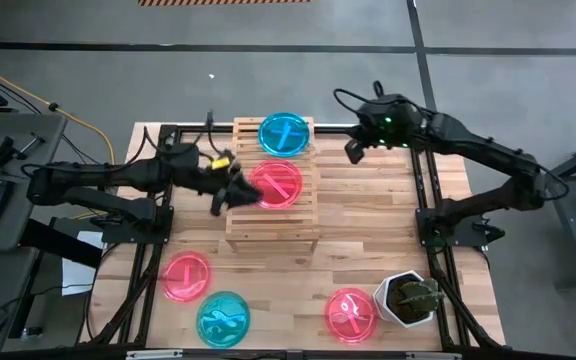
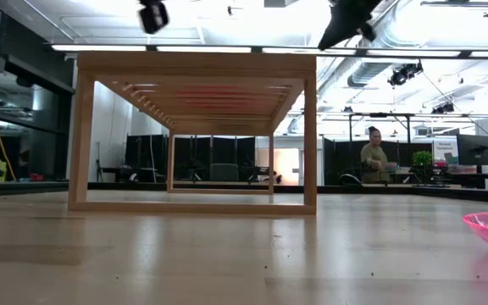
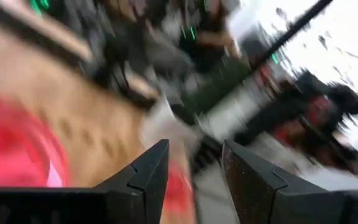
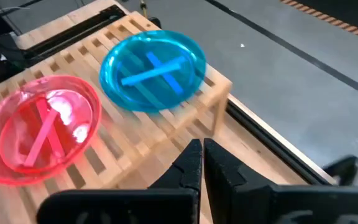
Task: Place and stack plates onto a shelf
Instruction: Stack the pink plate on top of the pink plate on the shelf
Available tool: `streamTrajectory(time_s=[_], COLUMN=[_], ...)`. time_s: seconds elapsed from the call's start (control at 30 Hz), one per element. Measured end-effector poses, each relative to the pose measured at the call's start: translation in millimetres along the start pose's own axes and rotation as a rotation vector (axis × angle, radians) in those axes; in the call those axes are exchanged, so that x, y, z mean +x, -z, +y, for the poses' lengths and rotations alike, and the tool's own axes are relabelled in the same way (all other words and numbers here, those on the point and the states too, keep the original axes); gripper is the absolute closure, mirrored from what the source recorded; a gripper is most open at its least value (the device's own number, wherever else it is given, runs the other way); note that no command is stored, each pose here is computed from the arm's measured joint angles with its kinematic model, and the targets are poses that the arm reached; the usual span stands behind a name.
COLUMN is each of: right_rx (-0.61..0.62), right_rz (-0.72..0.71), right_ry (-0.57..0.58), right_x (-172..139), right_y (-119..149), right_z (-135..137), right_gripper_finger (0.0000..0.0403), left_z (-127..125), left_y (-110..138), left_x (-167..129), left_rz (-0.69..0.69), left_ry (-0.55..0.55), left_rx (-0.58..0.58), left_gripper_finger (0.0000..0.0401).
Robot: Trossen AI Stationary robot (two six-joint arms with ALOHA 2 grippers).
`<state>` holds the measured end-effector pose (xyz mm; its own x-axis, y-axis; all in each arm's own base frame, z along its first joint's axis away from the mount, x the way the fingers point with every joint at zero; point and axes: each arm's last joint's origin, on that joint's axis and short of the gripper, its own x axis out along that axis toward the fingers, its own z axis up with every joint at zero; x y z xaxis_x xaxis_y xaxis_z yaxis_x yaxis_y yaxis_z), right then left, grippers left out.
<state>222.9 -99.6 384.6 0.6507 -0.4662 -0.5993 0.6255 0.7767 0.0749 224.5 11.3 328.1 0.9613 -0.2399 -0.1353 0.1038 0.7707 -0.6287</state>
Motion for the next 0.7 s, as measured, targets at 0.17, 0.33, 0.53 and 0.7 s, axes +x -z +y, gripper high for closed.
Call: streamTrajectory(time_s=[0.17,0.33,0.53,0.7], right_rx=[0.050,0.088,0.106,0.100], right_rz=[-0.015,-0.021,-0.007,0.000], right_ry=[0.017,0.012,-0.006,-0.021], right_x=[-20,-24,-21,-21], right_y=[4,4,6,7], right_z=[-4,-4,1,7], right_gripper_finger=[0.0402,0.0402,0.0402,0.0402], left_z=[-31,-53,-39,-8], left_y=[20,53,116,161], left_x=[-11,-23,-32,-37], left_rz=[0.346,0.682,1.036,1.167], left_ry=[-0.047,-0.193,-0.323,-0.339], left_rx=[-0.054,0.148,0.333,0.350], left_gripper_finger=[0.0266,0.0274,0.0274,0.0274])
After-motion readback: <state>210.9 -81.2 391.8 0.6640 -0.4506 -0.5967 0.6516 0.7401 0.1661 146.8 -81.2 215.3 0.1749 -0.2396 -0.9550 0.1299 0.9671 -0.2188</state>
